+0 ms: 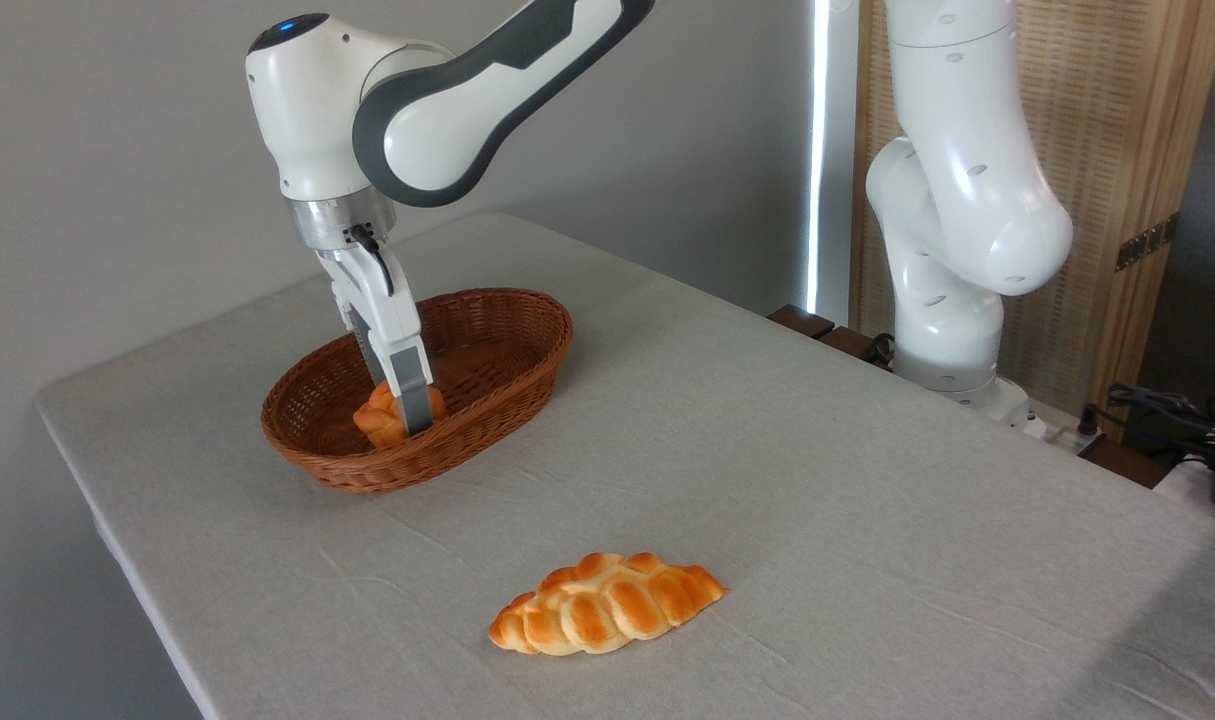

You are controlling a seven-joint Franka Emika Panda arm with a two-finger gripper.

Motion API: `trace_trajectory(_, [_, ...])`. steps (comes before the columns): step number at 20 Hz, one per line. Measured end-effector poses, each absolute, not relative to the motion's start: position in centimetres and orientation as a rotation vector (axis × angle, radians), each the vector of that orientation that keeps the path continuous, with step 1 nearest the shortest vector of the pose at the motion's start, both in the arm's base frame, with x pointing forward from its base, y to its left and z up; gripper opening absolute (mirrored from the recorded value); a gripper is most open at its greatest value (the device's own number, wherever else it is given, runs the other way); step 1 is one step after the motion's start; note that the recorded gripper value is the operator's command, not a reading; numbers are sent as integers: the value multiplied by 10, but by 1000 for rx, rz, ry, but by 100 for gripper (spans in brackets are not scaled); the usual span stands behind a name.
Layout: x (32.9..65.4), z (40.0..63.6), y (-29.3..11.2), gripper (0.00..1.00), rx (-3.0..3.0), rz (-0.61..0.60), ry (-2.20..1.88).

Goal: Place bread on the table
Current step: 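Lower the gripper into the basket over the small round roll, then close the gripper on the round roll and lift it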

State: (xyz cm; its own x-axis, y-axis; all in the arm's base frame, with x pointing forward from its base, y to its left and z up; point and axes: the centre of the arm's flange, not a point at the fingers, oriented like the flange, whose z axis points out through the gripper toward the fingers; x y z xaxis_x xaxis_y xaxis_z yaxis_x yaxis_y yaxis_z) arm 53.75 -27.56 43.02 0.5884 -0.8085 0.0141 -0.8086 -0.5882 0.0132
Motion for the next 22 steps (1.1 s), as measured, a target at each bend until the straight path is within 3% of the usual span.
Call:
trace_trajectory(14, [537, 441, -277, 33, 2783, 41, -1422])
trace_trajectory(22, [509, 519, -274, 40, 2787, 143, -1326])
